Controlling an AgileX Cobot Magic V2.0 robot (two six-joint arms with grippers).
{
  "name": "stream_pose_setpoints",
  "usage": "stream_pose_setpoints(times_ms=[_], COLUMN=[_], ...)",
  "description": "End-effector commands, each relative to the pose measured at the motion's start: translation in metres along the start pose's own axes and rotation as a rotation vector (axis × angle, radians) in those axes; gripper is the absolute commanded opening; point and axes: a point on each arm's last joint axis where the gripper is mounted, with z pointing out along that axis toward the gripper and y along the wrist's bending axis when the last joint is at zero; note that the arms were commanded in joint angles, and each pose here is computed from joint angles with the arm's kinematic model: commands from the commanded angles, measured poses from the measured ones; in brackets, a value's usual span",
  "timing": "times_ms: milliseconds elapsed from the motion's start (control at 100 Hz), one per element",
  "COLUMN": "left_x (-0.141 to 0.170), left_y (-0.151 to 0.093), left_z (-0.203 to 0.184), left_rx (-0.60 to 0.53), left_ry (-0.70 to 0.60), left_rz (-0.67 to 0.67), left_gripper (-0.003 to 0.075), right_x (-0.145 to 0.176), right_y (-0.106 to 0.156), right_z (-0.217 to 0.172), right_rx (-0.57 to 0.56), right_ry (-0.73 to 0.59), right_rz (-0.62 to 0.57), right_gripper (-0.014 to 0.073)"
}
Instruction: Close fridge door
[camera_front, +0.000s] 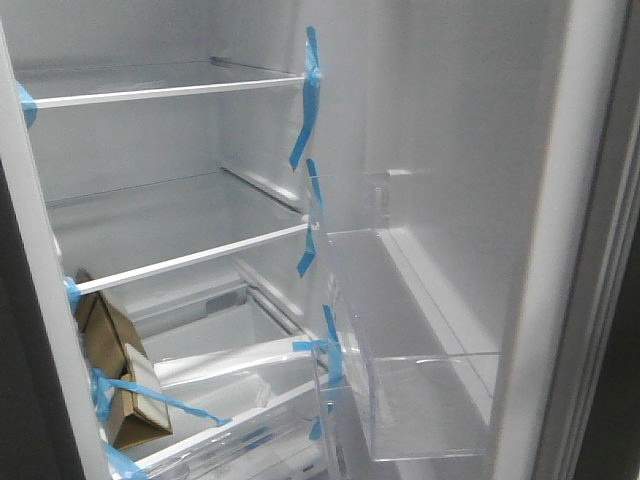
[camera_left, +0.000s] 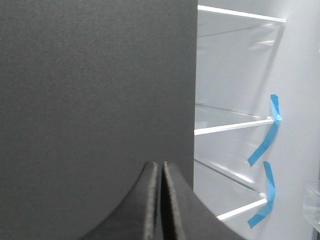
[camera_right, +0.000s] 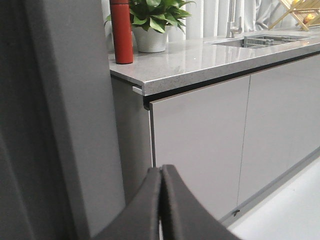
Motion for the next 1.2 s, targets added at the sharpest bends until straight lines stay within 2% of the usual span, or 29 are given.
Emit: stream_pose_setpoints(times_ms=[0, 1070, 1190], left_x=[0.0041, 0.0041, 0.0041], left_y=[0.0001, 0.0001, 0.0001], left_z=[-0.0021, -0.0021, -0.0021], left_rx=[0.006, 0.006, 0.006], left_ry=[-0.056, -0.056, -0.056], left_rz=[-0.010, -0.010, -0.010], left_gripper=[-0.0020, -0.0020, -0.0020], right_x=[-0.0024, -0.0028, -0.0099], right_y=[0.0005, 0.0005, 0.0005], right_z=[-0.0011, -0.0012, -0.0024], right_rx=[-0.006, -0.007, -0.009], right_ry=[-0.085, -0.089, -0.085], right_rz=[-0.014, -0.014, 0.068], right_gripper=[-0.0046, -0.0046, -0.0046])
